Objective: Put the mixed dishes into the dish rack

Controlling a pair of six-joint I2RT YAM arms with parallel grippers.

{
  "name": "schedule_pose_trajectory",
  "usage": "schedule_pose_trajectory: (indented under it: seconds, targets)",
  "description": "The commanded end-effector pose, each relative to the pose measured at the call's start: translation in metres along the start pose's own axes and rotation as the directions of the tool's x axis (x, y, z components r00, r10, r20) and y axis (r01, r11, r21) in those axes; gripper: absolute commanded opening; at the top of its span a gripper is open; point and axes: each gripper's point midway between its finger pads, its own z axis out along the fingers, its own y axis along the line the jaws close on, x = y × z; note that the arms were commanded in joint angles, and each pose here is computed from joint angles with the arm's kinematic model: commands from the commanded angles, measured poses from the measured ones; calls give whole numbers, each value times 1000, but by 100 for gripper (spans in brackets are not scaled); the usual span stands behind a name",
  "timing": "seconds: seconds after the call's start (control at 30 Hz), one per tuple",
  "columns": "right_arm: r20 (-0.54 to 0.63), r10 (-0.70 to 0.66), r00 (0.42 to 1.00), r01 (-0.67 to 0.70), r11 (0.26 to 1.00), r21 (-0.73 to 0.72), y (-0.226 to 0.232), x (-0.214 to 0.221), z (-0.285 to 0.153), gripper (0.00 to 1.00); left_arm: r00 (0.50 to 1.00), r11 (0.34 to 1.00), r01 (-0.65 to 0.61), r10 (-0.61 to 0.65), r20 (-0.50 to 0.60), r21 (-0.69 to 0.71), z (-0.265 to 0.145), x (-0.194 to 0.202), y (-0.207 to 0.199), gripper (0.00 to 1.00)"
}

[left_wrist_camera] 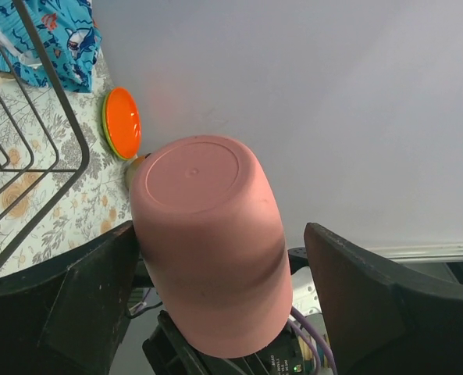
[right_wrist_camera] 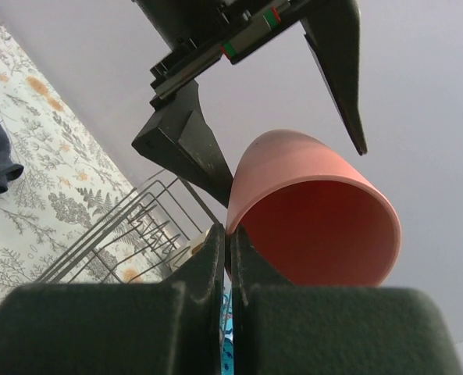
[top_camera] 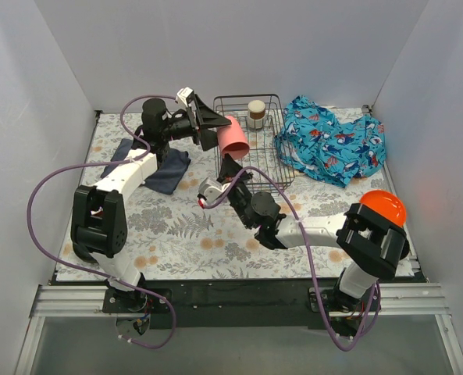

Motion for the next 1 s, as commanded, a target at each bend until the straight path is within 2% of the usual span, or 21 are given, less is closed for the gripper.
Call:
schedule_pose_trajectory:
  seconds: [0.0, 0.1, 0.2, 0.23, 0.3, 0.33, 0.37, 0.43, 0.47, 0.53, 0.63, 0.7, 0.8, 0.97]
  targets:
    - [69, 20, 997, -22, 999, 32, -10, -24, 10, 1, 992, 992, 125, -125, 6, 5, -4, 3, -15, 84]
    - [76, 16, 997, -17, 1000, 18, -7, -25, 10, 1, 994, 994, 112, -112, 6, 6, -4, 2, -16, 81]
    - [65, 16, 998, -17, 1000, 10, -6, -23, 10, 1, 997, 997, 82, -82, 7, 9, -3, 2, -17, 68]
    - [60, 12, 998, -13, 1000, 5, -5, -23, 10, 1, 998, 998, 57, -57, 13, 9, -3, 0, -18, 57]
    - [37, 4, 999, -3, 999, -32, 2, -19, 10, 2, 1000, 1000, 13, -13, 19, 16, -3, -2, -21, 48]
    - [24, 4, 1000, -3, 999, -44, 3, -17, 9, 7, 1000, 1000, -7, 7, 20, 20, -2, -3, -22, 45]
    - [7, -1, 1000, 2, 998, -69, 6, -14, 8, 19, 999, 999, -40, 40, 27, 19, -2, -5, -22, 37]
    - [-26, -22, 999, 19, 995, -102, 8, -7, 3, 35, 995, 995, -96, 95, 33, 29, 0, -10, -27, 27]
    - [-41, -24, 999, 20, 994, -108, 8, -5, 1, 45, 991, 992, -126, 124, 43, 26, 1, -13, -26, 13]
    - [-87, -55, 995, 42, 989, -141, 8, 4, -6, 52, 988, 989, -147, 146, 58, 20, 2, -22, -27, 1]
    - [-114, -81, 990, 58, 980, -190, 4, 12, -21, 59, 974, 978, -208, 207, 91, 11, 0, -39, -31, 0]
    - [-135, -55, 989, 23, 974, -225, 5, 15, -29, 59, 969, 975, -223, 223, 107, -13, 1, -51, -23, 0]
    - [-229, -58, 972, -20, 946, -325, 10, 30, -50, 62, 954, 963, -269, 271, 131, -35, -2, -68, -23, 0]
    - [-353, -41, 935, -84, 939, -333, -8, 47, -73, 64, 935, 948, -312, 317, 161, -58, -13, -88, -20, 0]
